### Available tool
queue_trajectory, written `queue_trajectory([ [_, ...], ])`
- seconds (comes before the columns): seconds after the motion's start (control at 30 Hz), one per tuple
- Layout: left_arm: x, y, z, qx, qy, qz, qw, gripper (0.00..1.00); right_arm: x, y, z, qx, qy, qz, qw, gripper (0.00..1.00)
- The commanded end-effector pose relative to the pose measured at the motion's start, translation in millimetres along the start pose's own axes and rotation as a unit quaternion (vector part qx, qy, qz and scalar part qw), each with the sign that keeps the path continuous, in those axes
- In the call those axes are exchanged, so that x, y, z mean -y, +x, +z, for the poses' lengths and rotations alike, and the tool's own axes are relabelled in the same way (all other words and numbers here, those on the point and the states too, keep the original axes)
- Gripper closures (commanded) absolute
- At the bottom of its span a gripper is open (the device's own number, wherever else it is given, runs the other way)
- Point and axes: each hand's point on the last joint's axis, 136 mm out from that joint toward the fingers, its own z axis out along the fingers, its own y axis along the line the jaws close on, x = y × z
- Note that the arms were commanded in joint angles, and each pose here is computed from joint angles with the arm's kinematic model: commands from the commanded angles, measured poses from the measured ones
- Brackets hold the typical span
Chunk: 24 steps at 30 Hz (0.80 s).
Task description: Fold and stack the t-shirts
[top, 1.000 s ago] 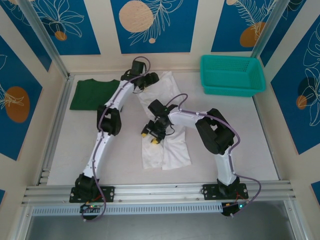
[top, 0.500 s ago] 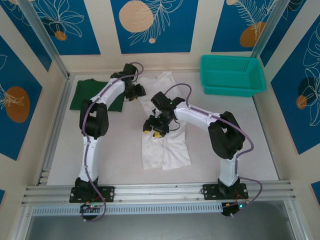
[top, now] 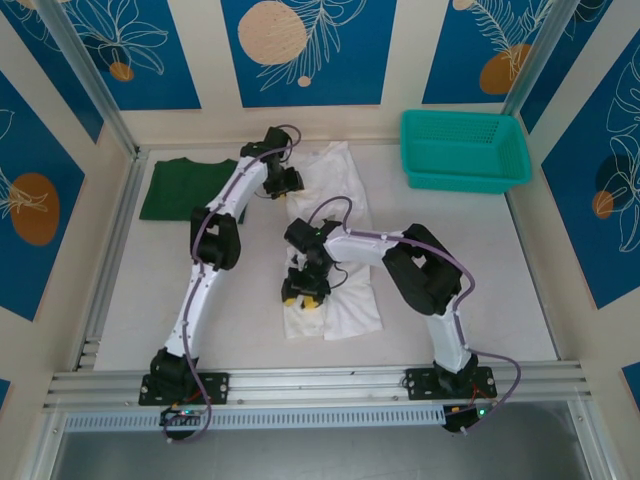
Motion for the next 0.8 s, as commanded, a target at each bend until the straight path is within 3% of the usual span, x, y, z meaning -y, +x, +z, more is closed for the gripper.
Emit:
queue_trajectory([
  [0.0,1.7,7.8,63.7,-0.011,0.039,-0.006,0.999,0.54,0.7,1.6,13.2,-0.019,-0.005,0.005,1.0,0.51],
  [0.17,18.5,-19.7,63.7,0.034,0.094,-0.017,0.995,0.52,-34.0,10.8,29.5,-0.047,-0.033,-0.044,0.997,0.51],
  [0.43,38.3,-59.0,31.4,0.088,0.156,-0.019,0.984,0.44,-85.0,26.4,30.2,-0.065,-0.07,-0.136,0.986,0.47],
  [0.67,48.9,-71.9,-15.8,0.111,0.159,0.009,0.981,0.33,-69.1,29.3,-11.0,-0.029,-0.087,-0.133,0.987,0.42],
  [0.77,45.6,-78.0,-42.3,0.119,0.15,0.009,0.981,0.28,-74.6,31.5,-46.7,0.009,-0.112,-0.163,0.98,0.42],
])
